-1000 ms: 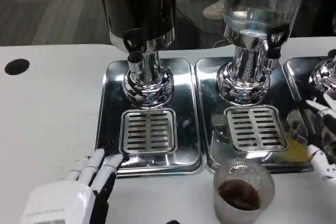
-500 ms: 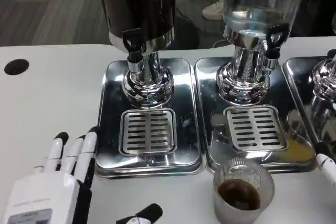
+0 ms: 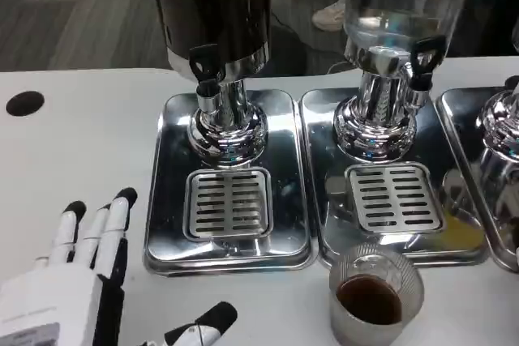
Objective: Grasp the cup under the faucet to collect the drink, then remove the cup.
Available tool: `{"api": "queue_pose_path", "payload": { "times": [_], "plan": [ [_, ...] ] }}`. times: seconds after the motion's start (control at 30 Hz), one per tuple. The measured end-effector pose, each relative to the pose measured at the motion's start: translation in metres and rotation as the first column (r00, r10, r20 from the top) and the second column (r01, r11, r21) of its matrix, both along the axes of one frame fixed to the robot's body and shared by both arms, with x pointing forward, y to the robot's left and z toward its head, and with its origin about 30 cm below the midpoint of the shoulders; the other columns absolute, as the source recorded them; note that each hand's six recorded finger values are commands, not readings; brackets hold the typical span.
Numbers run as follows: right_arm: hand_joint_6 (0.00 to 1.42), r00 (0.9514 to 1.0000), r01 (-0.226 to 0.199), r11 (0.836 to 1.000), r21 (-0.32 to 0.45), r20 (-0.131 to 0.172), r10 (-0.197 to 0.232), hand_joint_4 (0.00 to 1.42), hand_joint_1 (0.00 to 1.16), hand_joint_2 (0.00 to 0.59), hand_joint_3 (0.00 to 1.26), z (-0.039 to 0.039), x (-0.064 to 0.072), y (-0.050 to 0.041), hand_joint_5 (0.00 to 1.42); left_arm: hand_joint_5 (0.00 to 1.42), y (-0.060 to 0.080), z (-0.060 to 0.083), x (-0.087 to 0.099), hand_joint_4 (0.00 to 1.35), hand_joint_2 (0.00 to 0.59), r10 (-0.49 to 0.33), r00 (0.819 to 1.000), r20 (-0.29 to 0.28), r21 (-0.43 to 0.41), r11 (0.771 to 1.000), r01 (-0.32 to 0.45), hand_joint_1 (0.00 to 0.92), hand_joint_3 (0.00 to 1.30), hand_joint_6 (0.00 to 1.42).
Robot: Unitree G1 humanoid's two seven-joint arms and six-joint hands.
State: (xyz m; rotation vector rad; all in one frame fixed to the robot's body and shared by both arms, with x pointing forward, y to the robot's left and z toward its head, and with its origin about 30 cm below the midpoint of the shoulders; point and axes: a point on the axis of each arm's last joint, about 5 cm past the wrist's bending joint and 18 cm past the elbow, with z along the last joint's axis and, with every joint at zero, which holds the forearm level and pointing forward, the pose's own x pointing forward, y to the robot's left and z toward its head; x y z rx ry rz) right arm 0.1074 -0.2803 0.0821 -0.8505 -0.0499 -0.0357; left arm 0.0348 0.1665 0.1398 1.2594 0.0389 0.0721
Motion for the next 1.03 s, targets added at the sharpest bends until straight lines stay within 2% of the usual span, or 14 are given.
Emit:
{"api": "queue_pose_path", "payload": {
  "times": [0.3,0.7,1.03],
  "plan": [
    [0.0,0.9999,-0.013,1.0,0.026,-0.001,0.013,0.0,0.46,0.427,0.09,-0.0023,-0.011,-0.0001,0.0,0.0,0.002,0.003,-0.003,0.0,0.057,0.005,0.999,0.033,-0.023,1.0,-0.004,0.0,0.04,0.2],
    [0.0,0.9999,-0.013,0.999,0.044,0.009,0.012,0.0,0.47,0.425,0.1,0.0004,-0.012,-0.0037,0.0,0.01,-0.007,0.004,0.0,0.0,0.06,-0.028,0.998,0.061,-0.066,0.997,0.032,0.0,0.07,0.22],
    [0.0,0.9998,-0.015,0.998,0.056,0.01,0.015,0.0,0.47,0.425,0.11,0.0013,-0.012,-0.0052,0.0,0.01,-0.011,0.005,0.005,0.0,0.06,-0.045,0.995,0.086,-0.057,0.997,0.05,0.0,0.07,0.23]
  ]
}}
